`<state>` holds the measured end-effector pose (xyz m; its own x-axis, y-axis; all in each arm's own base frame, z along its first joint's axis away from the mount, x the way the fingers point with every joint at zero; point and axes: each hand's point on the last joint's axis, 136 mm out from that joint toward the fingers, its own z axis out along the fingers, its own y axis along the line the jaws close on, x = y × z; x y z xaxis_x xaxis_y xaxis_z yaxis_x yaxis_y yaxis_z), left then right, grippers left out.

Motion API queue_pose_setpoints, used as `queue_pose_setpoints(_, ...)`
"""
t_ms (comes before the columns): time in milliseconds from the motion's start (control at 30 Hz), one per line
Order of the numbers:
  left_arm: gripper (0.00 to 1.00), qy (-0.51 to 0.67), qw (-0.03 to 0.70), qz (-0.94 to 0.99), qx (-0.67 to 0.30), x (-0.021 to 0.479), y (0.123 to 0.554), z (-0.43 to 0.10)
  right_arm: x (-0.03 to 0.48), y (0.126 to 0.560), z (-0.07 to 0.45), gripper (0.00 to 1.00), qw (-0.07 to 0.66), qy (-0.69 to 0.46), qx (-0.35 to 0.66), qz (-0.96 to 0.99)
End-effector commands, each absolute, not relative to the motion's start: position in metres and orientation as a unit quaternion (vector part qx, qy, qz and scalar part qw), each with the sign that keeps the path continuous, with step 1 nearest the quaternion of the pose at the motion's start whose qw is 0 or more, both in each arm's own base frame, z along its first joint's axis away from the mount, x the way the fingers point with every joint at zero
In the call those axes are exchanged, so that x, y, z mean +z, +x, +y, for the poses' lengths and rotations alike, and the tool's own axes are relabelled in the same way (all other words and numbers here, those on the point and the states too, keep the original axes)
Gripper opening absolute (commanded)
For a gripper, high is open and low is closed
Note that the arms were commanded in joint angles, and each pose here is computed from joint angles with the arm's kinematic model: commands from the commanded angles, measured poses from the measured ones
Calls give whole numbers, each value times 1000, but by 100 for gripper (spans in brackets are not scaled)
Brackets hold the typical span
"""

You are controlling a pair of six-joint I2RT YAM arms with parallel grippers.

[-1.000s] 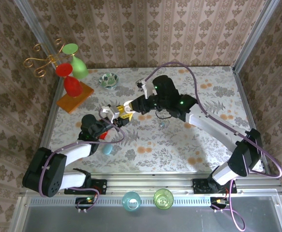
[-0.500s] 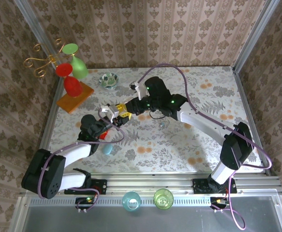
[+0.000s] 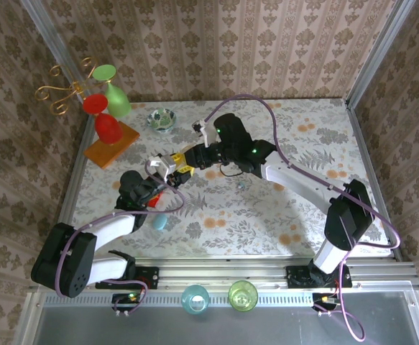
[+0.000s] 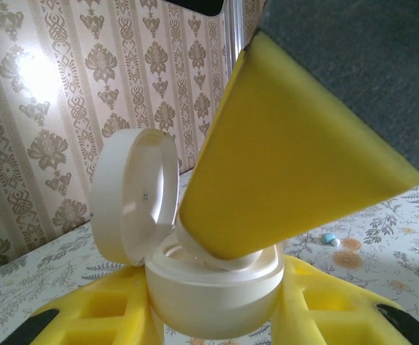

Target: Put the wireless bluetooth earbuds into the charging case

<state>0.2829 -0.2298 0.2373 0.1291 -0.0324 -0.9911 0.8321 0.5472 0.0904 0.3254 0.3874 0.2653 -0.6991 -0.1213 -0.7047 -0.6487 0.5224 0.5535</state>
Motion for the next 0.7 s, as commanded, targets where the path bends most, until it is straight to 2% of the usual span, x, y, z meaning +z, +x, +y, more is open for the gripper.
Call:
queue_pose_setpoints(0,16,343,699,541,-318,265,280,-227,249,327,390,26,286,-223,412,836)
queue_pose_setpoints(467,16,344,700,543,-312,261,279,-225,268,334,374,45,331,-224,374,837)
queue_pose_setpoints(667,16,346,700,541,-313,260,277,-225,281,332,370,49,353,-231,372,827)
